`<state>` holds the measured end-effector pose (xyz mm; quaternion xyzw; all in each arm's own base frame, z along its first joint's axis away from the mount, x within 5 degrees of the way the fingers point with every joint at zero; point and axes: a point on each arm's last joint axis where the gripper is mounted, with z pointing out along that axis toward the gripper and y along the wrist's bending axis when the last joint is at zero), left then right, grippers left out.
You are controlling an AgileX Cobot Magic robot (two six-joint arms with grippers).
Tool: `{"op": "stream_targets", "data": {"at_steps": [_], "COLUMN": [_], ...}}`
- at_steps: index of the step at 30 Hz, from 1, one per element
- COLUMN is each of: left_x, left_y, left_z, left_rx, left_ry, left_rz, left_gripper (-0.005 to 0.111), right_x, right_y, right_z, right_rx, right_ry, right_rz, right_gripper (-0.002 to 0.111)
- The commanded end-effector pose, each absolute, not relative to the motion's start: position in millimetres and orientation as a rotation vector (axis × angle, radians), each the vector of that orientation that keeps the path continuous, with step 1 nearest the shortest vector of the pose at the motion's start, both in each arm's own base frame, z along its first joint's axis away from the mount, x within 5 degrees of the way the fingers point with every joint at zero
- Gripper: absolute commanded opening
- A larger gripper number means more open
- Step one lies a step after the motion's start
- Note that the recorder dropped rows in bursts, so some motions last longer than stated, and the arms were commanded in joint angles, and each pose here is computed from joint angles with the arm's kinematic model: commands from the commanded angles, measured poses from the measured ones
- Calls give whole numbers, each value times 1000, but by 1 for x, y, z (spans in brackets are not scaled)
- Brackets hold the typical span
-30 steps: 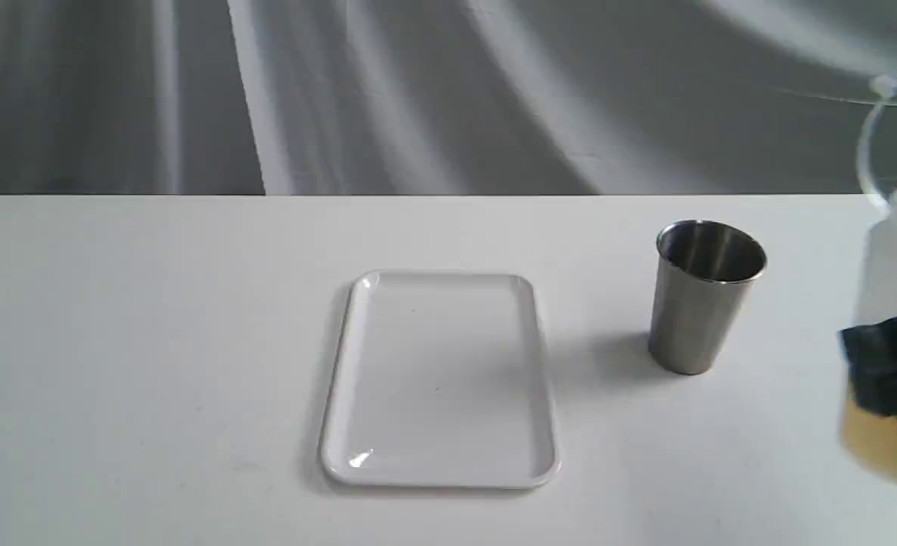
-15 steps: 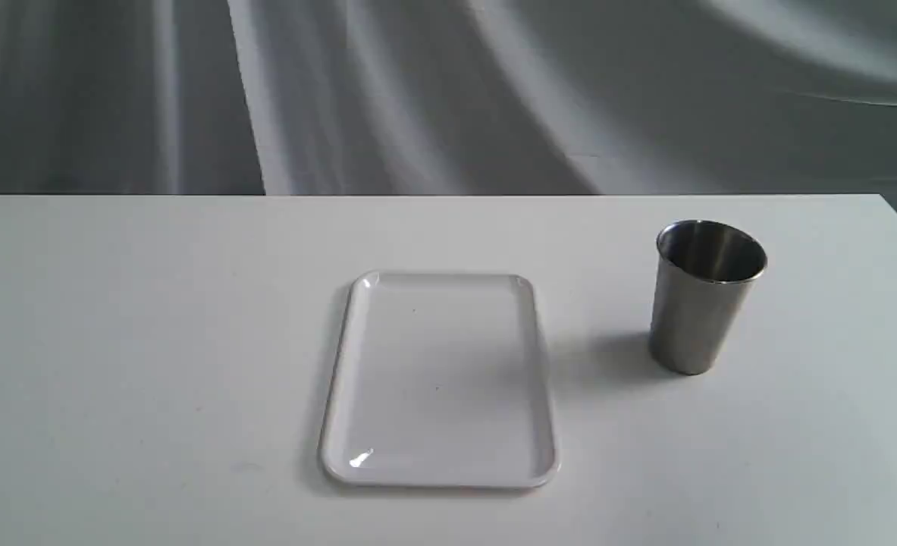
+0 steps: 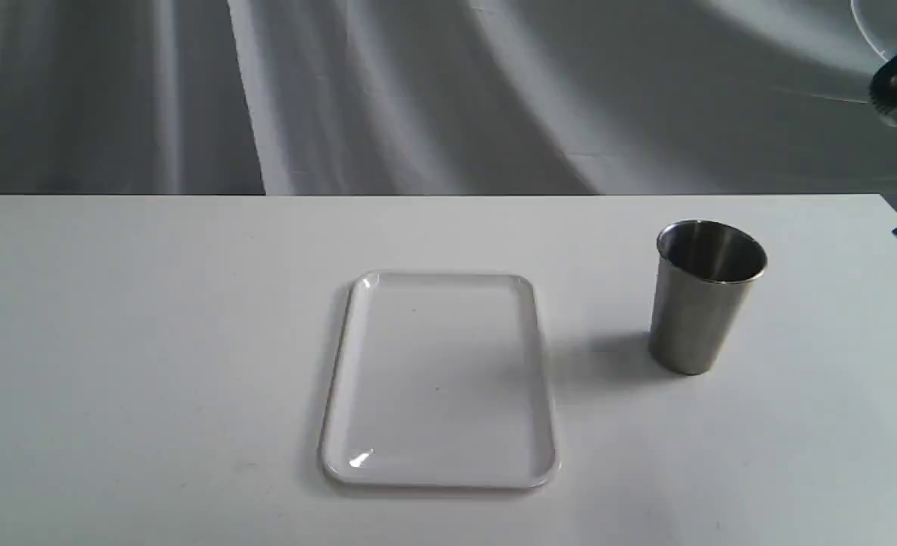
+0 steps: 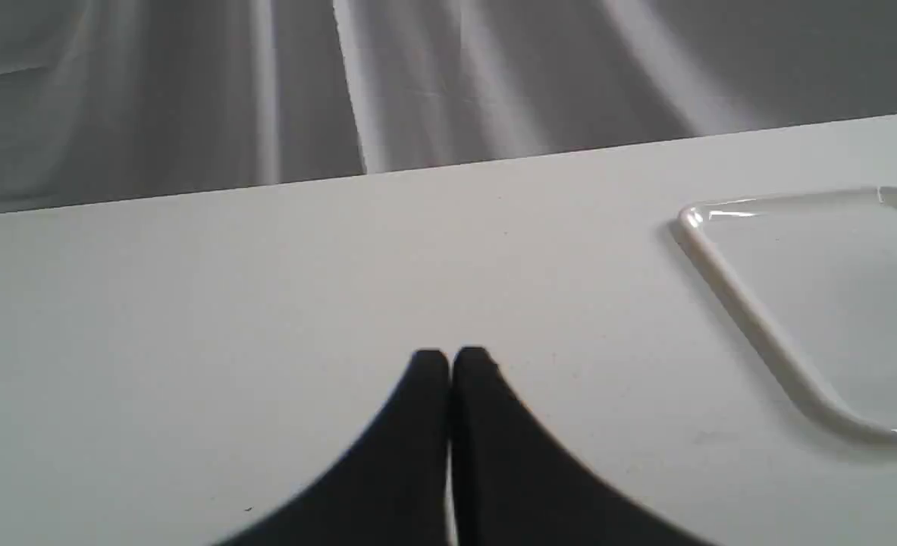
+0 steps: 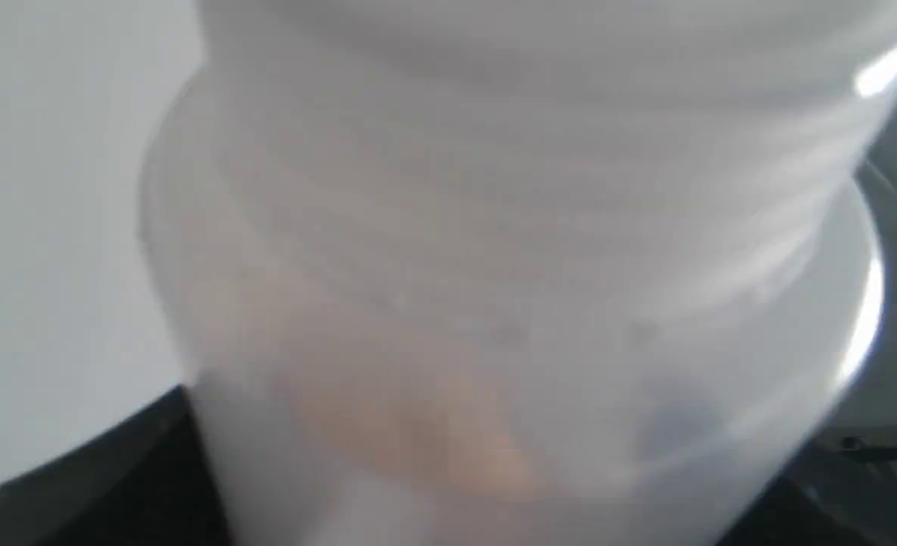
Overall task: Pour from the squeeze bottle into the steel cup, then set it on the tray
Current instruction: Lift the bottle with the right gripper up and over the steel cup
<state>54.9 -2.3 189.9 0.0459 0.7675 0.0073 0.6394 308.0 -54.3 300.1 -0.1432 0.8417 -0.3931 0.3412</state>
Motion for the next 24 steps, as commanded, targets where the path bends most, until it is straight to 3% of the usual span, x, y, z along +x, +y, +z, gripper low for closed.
{"op": "stream_targets", "data": {"at_steps": [1,7,24], "left_x": [55,55,55], "left_y": [-3,-3,-3], "left_z": [189,189,189], "left_rx": [105,105,105], "left_ry": [1746,1746,1746], "left_rz": [9,9,8], "left_gripper": [0,0,0], "right_x": [317,330,352], "right_y": [-54,-49,-56], "right_z": [301,288,262], "right_rx": [-483,-537,-535], "right_ry": [2123,2103,2044], "right_rz": [-1100,-1040,-1201], "right_gripper": [16,16,16]}}
